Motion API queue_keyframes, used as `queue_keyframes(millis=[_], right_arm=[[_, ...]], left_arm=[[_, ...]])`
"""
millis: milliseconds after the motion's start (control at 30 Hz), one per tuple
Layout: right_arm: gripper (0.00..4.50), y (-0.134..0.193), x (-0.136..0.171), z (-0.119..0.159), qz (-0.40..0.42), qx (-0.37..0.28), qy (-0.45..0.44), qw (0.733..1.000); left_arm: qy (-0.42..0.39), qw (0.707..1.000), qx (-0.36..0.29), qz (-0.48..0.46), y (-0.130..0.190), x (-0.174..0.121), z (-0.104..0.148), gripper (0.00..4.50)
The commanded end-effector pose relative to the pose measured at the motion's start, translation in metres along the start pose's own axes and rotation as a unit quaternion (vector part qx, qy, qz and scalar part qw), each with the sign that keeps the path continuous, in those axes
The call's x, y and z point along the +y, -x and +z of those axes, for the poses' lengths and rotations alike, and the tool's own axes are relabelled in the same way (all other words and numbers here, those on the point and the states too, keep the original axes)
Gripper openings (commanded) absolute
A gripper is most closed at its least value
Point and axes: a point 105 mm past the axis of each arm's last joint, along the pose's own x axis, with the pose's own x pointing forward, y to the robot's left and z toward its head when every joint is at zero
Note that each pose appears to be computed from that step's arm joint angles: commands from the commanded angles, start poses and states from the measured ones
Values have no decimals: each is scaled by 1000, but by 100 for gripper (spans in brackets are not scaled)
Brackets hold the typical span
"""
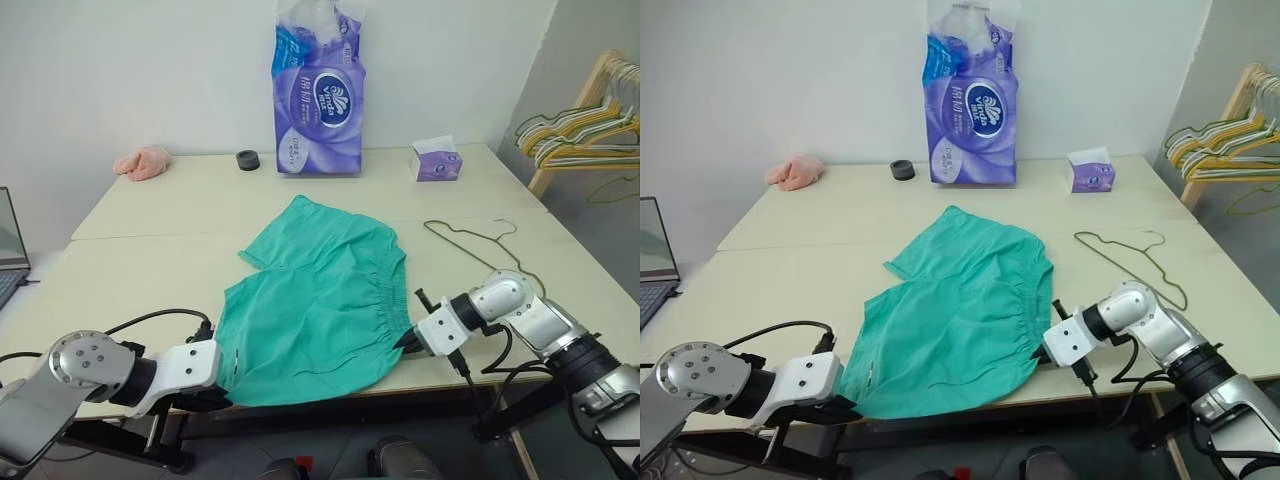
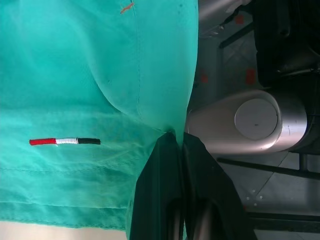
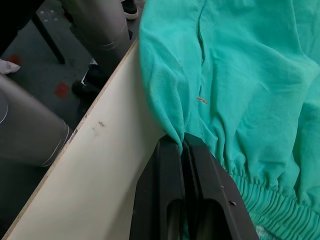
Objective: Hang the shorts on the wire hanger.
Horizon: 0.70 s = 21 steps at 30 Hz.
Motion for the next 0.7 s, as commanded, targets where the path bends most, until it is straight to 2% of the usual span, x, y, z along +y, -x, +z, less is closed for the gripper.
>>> queue_keyframes(millis=[33, 233, 267, 433, 567, 667, 700], right_arm=[[4, 14, -5, 8, -17, -1, -1, 1000], [4, 8, 0, 19, 8, -20, -13, 1000], [26, 9, 2, 18, 10, -19, -15, 1000], [168, 14, 7, 25, 31, -24, -21, 999], [309, 21, 15, 27, 63, -9, -22, 998], [412, 35, 10, 33, 49, -24, -52, 997], [442, 42, 4, 37, 27, -41, -75, 996]], left_arm=[[-18, 1000, 1, 7, 3, 2, 3, 0], [-13, 1000, -14, -14, -5, -6, 7, 0], [-7, 1000, -18, -24, -6, -10, 8, 21], [9, 999, -24, -46, -7, -22, 9, 147], [12, 998, -33, -54, -8, -29, 13, 272], [6, 998, -40, -39, -3, -26, 13, 363], [12, 998, -66, -10, 0, -16, 18, 390]])
